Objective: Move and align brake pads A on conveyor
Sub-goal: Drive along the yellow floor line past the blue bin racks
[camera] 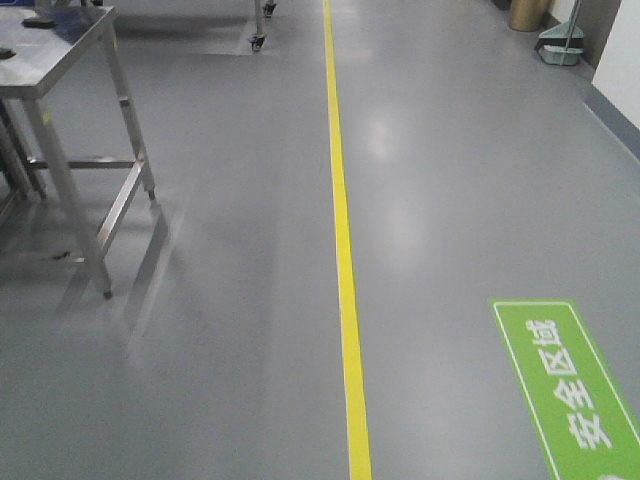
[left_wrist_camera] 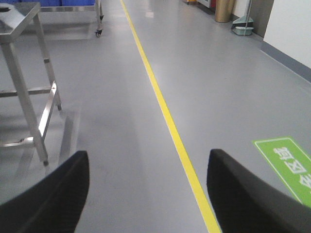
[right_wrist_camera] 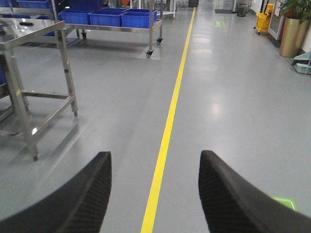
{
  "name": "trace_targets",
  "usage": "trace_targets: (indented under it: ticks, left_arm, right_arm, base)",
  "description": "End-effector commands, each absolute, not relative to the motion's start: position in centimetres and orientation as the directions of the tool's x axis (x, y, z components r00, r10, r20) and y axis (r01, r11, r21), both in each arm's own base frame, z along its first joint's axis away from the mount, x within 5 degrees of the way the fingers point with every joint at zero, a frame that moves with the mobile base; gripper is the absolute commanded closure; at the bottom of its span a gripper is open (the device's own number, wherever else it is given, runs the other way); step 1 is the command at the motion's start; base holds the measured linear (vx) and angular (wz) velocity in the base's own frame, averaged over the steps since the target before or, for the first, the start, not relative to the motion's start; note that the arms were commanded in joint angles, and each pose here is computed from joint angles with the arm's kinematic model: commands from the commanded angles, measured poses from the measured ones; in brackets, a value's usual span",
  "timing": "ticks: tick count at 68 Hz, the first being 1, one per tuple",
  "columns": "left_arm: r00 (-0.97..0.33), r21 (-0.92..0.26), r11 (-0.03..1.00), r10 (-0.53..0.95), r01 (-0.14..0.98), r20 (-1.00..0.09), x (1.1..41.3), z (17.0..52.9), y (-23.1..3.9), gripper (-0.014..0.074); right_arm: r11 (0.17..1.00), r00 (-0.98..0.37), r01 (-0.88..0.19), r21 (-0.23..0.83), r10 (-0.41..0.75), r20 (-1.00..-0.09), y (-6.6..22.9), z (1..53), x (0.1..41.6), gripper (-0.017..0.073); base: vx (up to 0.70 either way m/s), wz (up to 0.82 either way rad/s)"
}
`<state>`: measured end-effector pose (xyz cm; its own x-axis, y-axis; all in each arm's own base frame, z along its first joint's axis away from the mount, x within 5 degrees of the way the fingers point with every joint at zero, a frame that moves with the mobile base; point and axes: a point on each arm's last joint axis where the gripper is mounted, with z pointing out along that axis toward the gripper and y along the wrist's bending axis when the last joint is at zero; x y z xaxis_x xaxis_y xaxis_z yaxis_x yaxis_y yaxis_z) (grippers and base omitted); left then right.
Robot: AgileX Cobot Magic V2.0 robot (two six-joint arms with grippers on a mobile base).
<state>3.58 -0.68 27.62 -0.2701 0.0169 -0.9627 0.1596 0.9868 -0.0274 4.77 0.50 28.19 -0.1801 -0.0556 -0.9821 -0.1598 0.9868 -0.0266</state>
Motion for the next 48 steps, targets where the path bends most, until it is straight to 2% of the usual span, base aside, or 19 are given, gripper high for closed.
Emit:
trace_targets:
  ticks: [1,48]
  left_arm:
    - [-0.184,-0.038,0.985,-0.007,0.168,-0.983,3.68,29.09,-0.74,0.0092]
    - [-0.184,-0.038,0.985,-0.007,0.168,-0.983,3.68,29.09,-0.74,0.0092]
  right_arm:
    - [0.986,-0.096,-0.159,-0.044,-0.060,-0.994,0.54,29.54,4.89,0.0162]
    - [0.986,-0.096,-0.159,-0.044,-0.060,-0.994,0.54,29.54,4.89,0.0162]
  base:
    - [0.72,-0.09]
    - [0.72,0.00]
